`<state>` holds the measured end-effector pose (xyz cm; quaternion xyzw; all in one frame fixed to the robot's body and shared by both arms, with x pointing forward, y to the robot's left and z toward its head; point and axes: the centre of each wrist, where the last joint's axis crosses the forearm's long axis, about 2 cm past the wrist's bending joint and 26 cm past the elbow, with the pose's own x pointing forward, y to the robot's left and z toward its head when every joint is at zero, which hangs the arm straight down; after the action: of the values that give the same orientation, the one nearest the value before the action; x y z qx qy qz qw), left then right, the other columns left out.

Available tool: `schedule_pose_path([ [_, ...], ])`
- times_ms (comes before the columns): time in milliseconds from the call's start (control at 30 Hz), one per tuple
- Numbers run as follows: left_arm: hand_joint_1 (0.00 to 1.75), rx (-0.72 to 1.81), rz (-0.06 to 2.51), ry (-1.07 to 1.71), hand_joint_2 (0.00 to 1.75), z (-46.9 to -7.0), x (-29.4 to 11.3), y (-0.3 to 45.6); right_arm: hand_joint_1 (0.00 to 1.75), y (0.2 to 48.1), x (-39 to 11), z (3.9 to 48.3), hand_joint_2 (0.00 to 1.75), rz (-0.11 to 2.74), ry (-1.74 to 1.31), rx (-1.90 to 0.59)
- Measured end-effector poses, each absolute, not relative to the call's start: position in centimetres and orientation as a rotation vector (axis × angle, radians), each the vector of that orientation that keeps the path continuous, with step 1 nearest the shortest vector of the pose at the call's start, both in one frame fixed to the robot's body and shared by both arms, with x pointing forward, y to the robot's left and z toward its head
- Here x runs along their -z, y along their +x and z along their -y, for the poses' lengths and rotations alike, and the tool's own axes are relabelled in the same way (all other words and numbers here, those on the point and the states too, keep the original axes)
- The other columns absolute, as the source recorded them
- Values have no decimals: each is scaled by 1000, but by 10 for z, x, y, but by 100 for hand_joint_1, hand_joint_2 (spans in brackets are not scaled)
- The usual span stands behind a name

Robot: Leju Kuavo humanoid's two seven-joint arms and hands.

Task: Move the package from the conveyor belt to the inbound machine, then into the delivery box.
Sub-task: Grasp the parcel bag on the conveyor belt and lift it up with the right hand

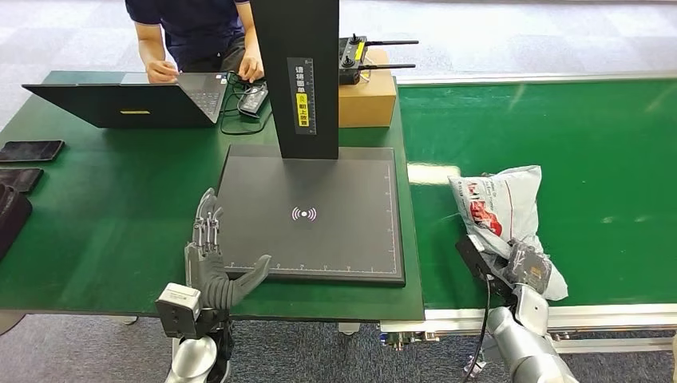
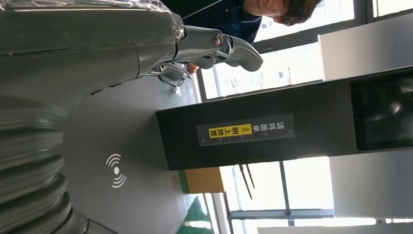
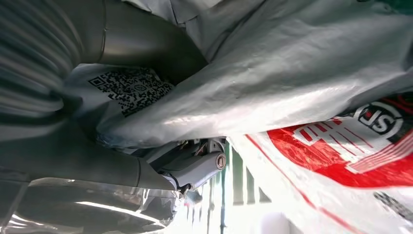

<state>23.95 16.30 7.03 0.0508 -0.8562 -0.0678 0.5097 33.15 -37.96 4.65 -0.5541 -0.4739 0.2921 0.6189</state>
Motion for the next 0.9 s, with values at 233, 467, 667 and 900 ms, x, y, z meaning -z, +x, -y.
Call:
schedule_pose_path([
  [233, 0, 146, 2060, 119, 175, -162, -70, 239, 161, 333, -61, 362, 175, 1193, -1441, -775],
  [467, 0, 136, 2062, 114, 175, -160, -71, 240, 165, 335, -92, 341, 175, 1351, -1586, -833],
  [667, 0, 122, 2066, 119, 175, -159, -71, 241, 166, 341, -125, 320, 175, 1504, -1680, -839],
  [900, 0, 110, 2069, 121, 175, -159, -72, 241, 168, 360, -165, 305, 175, 1576, -1795, -741],
])
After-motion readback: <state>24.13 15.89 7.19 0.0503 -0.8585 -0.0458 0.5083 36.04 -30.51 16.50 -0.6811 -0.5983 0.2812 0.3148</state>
